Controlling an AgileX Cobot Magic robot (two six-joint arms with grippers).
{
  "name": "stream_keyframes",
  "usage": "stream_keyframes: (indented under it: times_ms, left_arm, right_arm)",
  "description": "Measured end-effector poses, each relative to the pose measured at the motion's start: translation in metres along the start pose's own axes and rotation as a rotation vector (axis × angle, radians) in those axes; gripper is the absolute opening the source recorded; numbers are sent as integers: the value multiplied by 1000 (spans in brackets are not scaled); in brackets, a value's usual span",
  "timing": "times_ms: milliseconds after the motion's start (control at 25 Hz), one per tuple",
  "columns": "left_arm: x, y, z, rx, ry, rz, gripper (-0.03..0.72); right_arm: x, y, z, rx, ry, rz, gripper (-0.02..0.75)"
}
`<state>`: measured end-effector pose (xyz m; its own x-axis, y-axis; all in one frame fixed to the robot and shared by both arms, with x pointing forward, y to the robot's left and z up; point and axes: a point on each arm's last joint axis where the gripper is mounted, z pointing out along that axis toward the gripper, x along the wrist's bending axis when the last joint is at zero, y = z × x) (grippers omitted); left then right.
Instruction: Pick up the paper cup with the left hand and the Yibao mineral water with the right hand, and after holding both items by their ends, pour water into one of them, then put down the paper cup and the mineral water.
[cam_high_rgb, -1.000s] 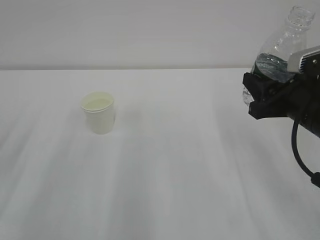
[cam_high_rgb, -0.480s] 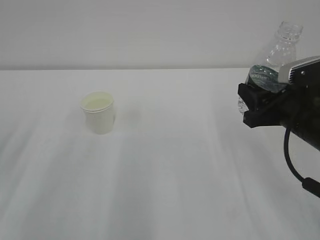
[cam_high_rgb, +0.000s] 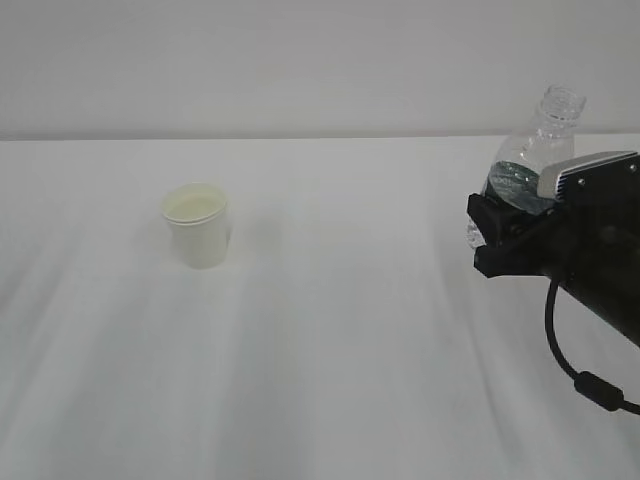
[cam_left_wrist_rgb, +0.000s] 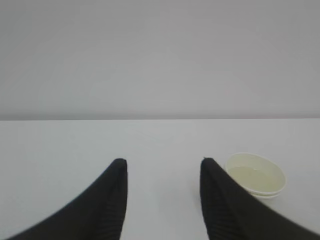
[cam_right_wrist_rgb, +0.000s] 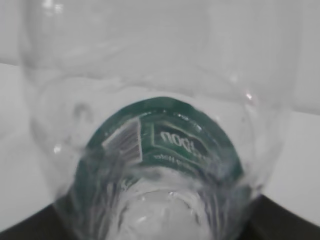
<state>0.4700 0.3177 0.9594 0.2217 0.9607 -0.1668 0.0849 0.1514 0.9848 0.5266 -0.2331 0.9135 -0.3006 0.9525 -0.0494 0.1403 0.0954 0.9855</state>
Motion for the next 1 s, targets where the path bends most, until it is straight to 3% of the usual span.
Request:
stream_keyframes:
  times_ms: [320, 1000]
  left_arm:
    - [0, 0, 0, 0, 0, 0, 341]
    - [-1, -10, 2, 48, -31, -2, 341]
  right_arm:
    - [-6, -2, 10, 20, -52, 18, 405]
    - [-7, -43, 46, 78, -47, 23, 405]
